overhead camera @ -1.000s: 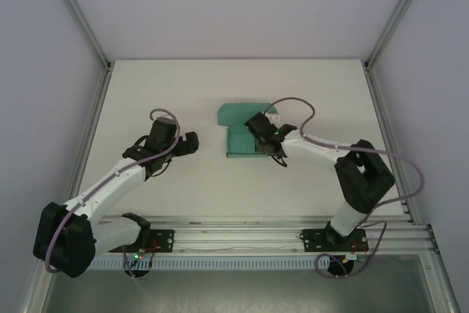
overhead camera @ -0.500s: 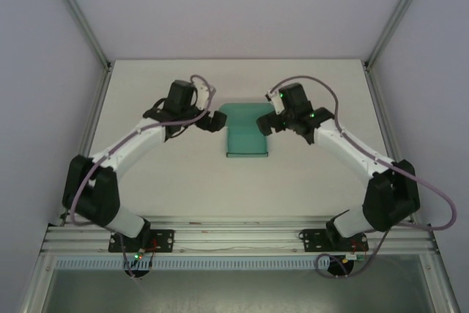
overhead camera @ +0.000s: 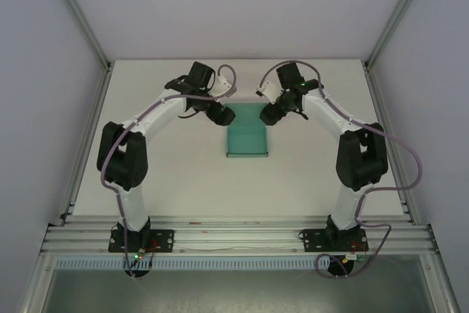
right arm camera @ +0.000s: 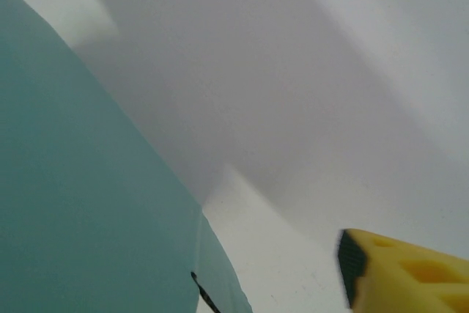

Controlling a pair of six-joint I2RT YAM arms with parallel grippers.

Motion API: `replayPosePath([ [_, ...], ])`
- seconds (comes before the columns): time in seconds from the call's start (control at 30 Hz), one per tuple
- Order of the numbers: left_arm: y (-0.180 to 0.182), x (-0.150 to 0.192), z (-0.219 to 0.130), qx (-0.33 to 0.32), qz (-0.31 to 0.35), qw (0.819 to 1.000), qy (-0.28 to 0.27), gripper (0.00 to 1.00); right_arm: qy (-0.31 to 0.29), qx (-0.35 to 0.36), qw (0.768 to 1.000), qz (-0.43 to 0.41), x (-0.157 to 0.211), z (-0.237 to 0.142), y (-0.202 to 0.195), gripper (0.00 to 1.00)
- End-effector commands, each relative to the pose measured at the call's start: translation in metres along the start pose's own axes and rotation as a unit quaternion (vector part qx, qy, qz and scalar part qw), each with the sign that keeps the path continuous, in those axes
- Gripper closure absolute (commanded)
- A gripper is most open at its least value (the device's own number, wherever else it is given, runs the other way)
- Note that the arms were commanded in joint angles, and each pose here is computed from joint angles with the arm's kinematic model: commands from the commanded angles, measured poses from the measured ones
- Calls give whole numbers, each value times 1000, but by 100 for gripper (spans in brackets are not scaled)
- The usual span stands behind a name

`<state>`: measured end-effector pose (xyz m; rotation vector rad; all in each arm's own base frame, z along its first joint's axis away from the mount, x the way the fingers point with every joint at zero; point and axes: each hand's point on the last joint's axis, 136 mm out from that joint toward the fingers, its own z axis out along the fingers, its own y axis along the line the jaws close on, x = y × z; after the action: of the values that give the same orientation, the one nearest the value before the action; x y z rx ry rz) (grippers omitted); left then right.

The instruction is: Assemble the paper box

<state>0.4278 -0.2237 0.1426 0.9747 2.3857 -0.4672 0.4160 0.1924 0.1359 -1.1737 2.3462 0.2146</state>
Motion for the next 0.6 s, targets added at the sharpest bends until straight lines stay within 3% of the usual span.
replayPosePath([
  [0.0, -7, 23, 11, 31, 6, 998, 61, 31, 15, -24, 1000, -9, 4, -2, 7, 44],
  [0.1, -5, 24, 15, 29, -3, 998, 64, 44, 17, -26, 1000, 0, 5, -1, 7, 54],
  [0.3, -2, 18, 13, 14, -16, 999, 43, 56, 19, -17, 999, 19, 3, -2, 4, 67],
  [0.43, -3, 13, 10, 12, -16, 999, 33, 57, 24, -22, 999, 17, 4, -5, 5, 69],
  [0.57, -3, 8, 10, 12, -14, 999, 29, 64, 27, -22, 999, 14, 4, -6, 5, 72],
])
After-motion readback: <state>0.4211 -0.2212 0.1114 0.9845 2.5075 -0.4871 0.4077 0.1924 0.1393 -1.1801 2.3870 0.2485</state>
